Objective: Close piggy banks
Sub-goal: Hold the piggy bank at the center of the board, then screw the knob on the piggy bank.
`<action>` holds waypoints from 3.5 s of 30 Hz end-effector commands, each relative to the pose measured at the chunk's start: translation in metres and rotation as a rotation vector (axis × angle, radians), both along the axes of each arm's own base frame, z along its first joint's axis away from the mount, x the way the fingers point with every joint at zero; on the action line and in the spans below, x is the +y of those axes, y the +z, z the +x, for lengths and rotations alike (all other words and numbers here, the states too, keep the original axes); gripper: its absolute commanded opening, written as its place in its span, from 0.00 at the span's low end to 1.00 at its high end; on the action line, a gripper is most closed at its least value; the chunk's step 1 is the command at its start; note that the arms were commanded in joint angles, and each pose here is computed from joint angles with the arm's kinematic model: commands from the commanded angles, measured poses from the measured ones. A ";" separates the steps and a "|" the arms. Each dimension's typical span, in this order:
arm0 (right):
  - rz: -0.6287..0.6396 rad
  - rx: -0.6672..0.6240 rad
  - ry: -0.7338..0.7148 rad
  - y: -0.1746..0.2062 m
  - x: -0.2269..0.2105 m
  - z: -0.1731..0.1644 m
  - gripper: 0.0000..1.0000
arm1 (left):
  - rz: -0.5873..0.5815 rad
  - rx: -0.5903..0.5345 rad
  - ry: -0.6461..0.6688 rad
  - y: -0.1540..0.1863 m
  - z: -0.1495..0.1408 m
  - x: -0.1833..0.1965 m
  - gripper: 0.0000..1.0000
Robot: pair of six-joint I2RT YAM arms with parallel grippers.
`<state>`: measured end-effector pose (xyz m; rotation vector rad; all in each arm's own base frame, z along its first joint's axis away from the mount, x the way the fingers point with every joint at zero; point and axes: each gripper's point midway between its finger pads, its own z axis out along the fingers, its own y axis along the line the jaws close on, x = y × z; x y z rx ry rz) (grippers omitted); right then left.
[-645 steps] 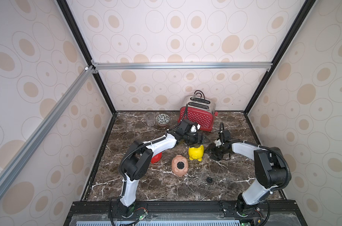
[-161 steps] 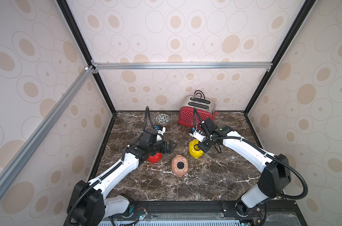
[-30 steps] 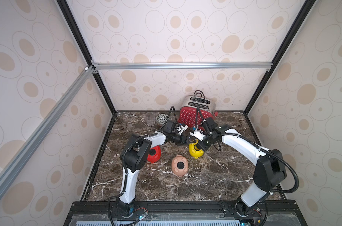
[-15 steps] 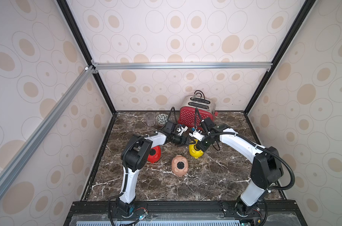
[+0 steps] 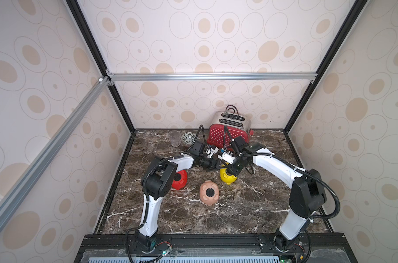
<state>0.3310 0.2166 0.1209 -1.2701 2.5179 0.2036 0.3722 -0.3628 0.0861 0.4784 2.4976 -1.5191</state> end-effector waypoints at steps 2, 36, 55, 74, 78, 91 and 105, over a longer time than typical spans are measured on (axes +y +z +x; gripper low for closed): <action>-0.056 0.009 0.046 -0.005 -0.001 -0.001 0.00 | 0.001 -0.019 -0.019 -0.001 0.001 -0.003 0.92; -0.141 0.018 0.140 -0.019 0.000 -0.005 0.00 | -0.003 -0.012 -0.023 -0.004 0.001 -0.004 0.92; -0.242 -0.021 0.188 -0.019 -0.007 0.002 0.00 | -0.004 -0.012 -0.020 -0.004 0.002 -0.004 0.93; -0.264 -0.023 0.227 -0.031 -0.009 -0.003 0.00 | -0.003 -0.008 -0.022 -0.006 0.002 -0.005 0.93; -0.249 -0.032 0.230 -0.031 -0.009 -0.006 0.00 | -0.004 -0.009 -0.023 -0.006 0.001 -0.005 0.93; -0.257 -0.068 0.256 -0.029 -0.008 -0.001 0.00 | -0.005 -0.004 -0.023 -0.007 0.002 -0.006 0.93; -0.174 -0.029 0.174 -0.029 -0.003 -0.008 0.00 | -0.003 0.000 -0.020 -0.009 0.002 -0.006 0.93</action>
